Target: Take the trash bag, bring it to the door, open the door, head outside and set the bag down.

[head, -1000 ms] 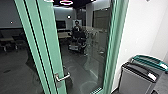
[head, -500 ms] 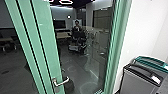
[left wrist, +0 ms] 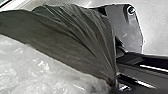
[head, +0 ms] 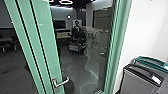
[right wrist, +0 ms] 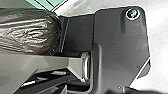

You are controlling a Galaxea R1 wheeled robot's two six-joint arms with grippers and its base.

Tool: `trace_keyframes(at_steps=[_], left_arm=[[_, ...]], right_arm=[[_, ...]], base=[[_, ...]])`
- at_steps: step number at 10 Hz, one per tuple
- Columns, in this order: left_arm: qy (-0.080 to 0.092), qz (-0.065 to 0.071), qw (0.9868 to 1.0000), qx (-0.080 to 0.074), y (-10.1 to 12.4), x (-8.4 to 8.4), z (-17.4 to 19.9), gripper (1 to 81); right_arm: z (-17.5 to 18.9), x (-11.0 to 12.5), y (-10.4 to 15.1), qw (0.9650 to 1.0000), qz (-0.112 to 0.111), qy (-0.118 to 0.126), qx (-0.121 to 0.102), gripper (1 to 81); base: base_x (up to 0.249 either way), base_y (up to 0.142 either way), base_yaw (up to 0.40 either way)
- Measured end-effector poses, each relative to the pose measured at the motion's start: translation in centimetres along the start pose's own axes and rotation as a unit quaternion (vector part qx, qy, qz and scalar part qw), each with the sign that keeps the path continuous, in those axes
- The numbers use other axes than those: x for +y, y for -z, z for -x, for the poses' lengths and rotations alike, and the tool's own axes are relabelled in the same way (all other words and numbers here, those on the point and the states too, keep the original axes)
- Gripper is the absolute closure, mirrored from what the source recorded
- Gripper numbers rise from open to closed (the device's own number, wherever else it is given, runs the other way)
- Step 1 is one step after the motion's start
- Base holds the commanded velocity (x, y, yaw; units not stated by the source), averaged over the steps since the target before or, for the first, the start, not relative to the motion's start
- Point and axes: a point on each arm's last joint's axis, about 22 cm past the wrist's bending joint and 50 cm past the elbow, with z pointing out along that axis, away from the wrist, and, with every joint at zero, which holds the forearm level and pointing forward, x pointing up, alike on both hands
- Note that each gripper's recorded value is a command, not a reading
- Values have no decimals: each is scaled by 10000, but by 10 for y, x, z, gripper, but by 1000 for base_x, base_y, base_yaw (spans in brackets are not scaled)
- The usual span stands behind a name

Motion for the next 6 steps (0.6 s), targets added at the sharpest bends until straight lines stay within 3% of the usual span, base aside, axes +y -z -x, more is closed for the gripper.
trace_keyframes(at_steps=[6], left_arm=[[-2, -2, 10000, 12, 0, 0, -2, 811]], right_arm=[[1, 0, 0, 10000, 0, -2, 0, 10]], base=[[0, 0, 0]])
